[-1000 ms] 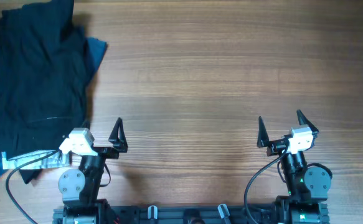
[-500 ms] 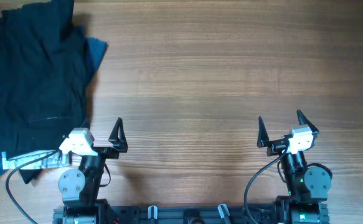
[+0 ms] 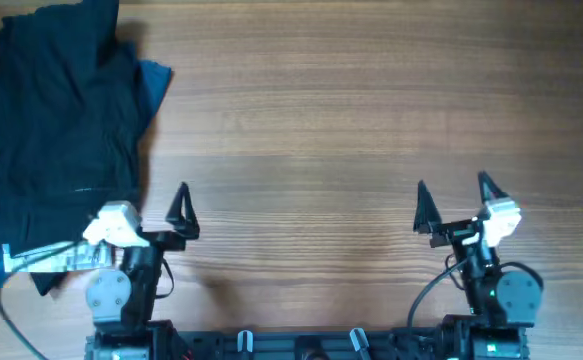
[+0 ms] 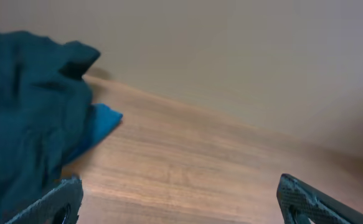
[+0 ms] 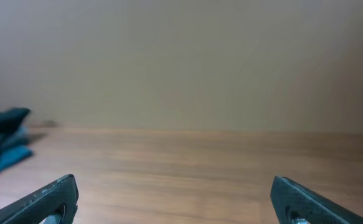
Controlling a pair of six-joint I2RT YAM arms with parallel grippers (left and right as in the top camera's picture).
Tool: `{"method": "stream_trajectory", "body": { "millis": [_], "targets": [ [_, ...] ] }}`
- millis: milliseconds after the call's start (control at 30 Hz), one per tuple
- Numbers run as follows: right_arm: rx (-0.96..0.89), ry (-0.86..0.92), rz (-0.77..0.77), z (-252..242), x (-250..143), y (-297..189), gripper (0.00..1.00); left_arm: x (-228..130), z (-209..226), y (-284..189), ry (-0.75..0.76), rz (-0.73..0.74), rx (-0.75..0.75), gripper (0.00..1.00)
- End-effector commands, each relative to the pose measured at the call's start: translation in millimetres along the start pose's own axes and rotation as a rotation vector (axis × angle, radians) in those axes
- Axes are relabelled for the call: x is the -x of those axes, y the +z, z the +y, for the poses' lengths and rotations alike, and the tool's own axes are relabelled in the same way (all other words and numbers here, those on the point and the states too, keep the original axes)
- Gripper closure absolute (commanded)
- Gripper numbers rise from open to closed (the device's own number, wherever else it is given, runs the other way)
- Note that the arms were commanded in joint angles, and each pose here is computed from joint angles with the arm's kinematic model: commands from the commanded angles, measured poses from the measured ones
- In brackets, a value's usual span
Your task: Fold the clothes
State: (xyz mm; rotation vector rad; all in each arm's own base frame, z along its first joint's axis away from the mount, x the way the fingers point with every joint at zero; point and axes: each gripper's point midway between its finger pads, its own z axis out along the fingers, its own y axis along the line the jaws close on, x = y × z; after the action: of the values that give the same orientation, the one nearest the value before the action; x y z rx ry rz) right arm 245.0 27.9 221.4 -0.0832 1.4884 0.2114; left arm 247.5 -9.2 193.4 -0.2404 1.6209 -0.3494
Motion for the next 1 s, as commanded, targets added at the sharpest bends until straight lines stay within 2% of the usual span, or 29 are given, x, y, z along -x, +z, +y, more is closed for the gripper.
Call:
{"method": "stream_trajectory", "body": {
  "millis": [0, 100, 167, 300, 367, 433, 533, 567, 633, 733, 900, 967],
  "targets": [
    [0.084, 0.067, 0.021, 16, 50, 16, 0.0, 43, -7, 14, -0.038, 0.065, 0.067, 0.0],
    [0.159, 0.118, 0.182, 25, 64, 49, 0.0, 70, -13, 41, -0.051, 0.198, 0.12, 0.0],
    [0.21, 0.18, 0.347, 29, 71, 83, 0.0, 83, -12, 64, -0.029, 0.33, 0.178, 0.0],
    [0.277, 0.326, 0.644, 34, 64, 134, 0.0, 84, -12, 93, -0.028, 0.604, 0.243, 0.0],
    [0.285, 0.348, 0.658, 31, 57, 154, 0.0, 70, -17, 102, -0.058, 0.682, 0.206, 0.0],
    [0.281, 0.446, 0.705, 32, 41, 162, 0.0, 56, -13, 109, -0.074, 0.73, 0.206, 0.0],
    [0.301, 0.443, 0.735, 31, 25, 169, 0.0, 54, -5, 116, -0.071, 0.724, 0.23, 0.0],
    [0.311, 0.415, 0.736, 31, 23, 168, 0.0, 58, 5, 115, -0.086, 0.706, 0.277, 0.01],
    [0.285, 0.379, 0.75, 26, 18, 167, 0.0, 63, 45, 101, -0.234, 0.674, 0.479, 0.02],
    [0.219, 0.334, 0.793, 14, 6, 161, 0.0, 58, 123, 51, -0.437, 0.71, 0.759, 0.05],
    [0.214, 0.344, 0.838, 14, -7, 159, 0.0, 42, 202, -1, -0.646, 0.736, 1.015, 0.04],
    [0.217, 0.352, 0.864, 16, -15, 159, 0.0, 35, 231, -18, -0.656, 0.736, 1.144, 0.03]
  ]
}}
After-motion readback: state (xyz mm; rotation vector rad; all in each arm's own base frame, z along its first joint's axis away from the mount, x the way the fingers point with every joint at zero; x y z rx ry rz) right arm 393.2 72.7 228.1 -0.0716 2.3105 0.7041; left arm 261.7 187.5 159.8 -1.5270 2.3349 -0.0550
